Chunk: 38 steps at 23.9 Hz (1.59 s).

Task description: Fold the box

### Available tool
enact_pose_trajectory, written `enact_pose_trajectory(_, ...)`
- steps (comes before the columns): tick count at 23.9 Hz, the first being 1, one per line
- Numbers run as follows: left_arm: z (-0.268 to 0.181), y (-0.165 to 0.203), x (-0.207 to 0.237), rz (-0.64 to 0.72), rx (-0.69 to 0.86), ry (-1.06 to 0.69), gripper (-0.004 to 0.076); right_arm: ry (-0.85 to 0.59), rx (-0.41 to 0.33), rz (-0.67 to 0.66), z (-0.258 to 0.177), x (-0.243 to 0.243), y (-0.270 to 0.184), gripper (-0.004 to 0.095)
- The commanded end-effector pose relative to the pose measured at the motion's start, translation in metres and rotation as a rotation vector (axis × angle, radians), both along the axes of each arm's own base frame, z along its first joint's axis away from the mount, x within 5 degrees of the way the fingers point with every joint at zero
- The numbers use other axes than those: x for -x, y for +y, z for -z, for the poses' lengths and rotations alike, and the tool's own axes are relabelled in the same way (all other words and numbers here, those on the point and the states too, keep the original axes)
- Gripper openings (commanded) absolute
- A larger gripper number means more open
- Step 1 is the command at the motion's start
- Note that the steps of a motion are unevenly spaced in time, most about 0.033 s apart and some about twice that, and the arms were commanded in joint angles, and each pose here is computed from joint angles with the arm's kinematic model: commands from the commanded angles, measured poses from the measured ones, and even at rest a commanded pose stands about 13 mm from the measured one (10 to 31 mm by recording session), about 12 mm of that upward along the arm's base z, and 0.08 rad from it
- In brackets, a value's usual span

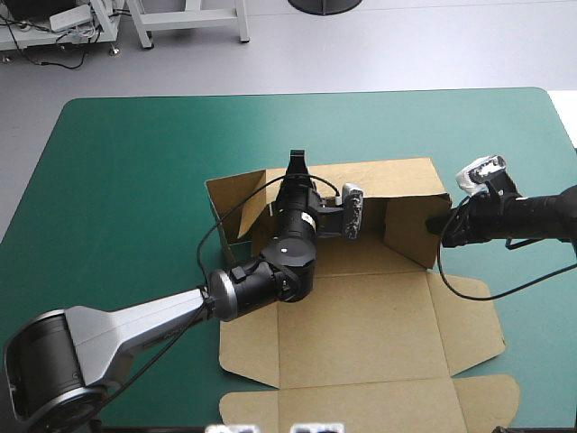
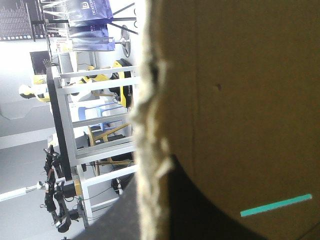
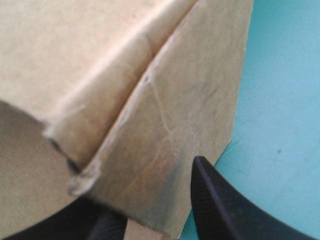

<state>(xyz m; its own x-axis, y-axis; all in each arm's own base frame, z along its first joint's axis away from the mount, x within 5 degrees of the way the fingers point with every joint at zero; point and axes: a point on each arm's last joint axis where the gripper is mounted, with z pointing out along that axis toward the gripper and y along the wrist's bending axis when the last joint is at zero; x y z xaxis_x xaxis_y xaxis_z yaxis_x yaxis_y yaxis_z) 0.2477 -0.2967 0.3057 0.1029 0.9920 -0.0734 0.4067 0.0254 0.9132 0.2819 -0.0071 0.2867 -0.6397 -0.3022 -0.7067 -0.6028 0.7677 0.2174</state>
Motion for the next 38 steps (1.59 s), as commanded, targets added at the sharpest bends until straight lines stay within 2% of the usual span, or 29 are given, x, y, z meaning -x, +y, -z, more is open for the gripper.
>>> enact_pose_trajectory(1, -0.015, -0.001, 0.007, 0.019, 0.062, -0.006, -0.0006, -0.139, -0.061, 0.021, -0.021, -0.005, 0.004, 0.0360)
enact_pose_trajectory(6, -0.016, -0.001, 0.007, 0.026, 0.059, -0.015, -0.0006, -0.178, -0.109, 0.055, -0.023, -0.012, 0.004, 0.0337)
enact_pose_trajectory(11, -0.017, -0.002, 0.007, 0.034, 0.055, -0.025, -0.0006, -0.182, -0.190, 0.091, -0.024, -0.018, 0.005, 0.0232)
enact_pose_trajectory(13, -0.017, -0.003, 0.007, 0.042, 0.052, -0.030, -0.0006, -0.183, -0.196, 0.095, -0.024, -0.018, 0.005, 0.0125)
enact_pose_trajectory(14, -0.017, -0.004, 0.007, 0.054, 0.052, -0.035, -0.0005, -0.182, -0.187, 0.093, -0.023, -0.018, 0.005, -0.0023)
enact_pose_trajectory(17, -0.017, -0.006, 0.007, 0.082, 0.062, -0.034, 0.0021, -0.174, -0.167, 0.083, -0.021, -0.017, 0.004, -0.0014)
enact_pose_trajectory(19, -0.019, -0.009, 0.007, 0.113, 0.060, -0.053, 0.0081, -0.167, -0.174, 0.086, -0.021, -0.017, 0.005, -0.0014)
enact_pose_trajectory(20, -0.021, -0.010, 0.007, 0.133, 0.045, -0.082, 0.0147, -0.160, -0.181, 0.085, -0.022, -0.017, 0.005, -0.0014)
enact_pose_trajectory(21, -0.022, -0.010, 0.007, 0.142, 0.040, -0.094, 0.0175, -0.156, -0.180, 0.079, -0.021, -0.016, 0.005, -0.0014)
enact_pose_trajectory(22, -0.024, -0.012, 0.005, 0.152, 0.042, -0.121, 0.0247, -0.151, -0.182, 0.073, -0.021, -0.016, 0.006, -0.0014)
enact_pose_trajectory(25, -0.022, -0.016, 0.003, 0.142, 0.118, -0.152, 0.0382, -0.128, -0.159, 0.068, -0.017, -0.016, 0.005, -0.0014)
enact_pose_trajectory(27, -0.023, -0.023, 0.007, 0.176, 0.191, -0.148, 0.0384, -0.113, -0.158, 0.074, -0.015, -0.016, 0.005, -0.0014)
enact_pose_trajectory(31, -0.032, -0.048, 0.040, 0.289, 0.233, -0.234, 0.0384, -0.089, -0.146, 0.078, -0.012, -0.016, 0.004, -0.0014)
enact_pose_trajectory(38, -0.037, -0.065, 0.091, 0.267, 0.381, -0.242, 0.0348, -0.080, -0.156, 0.087, -0.012, -0.017, 0.004, -0.0014)
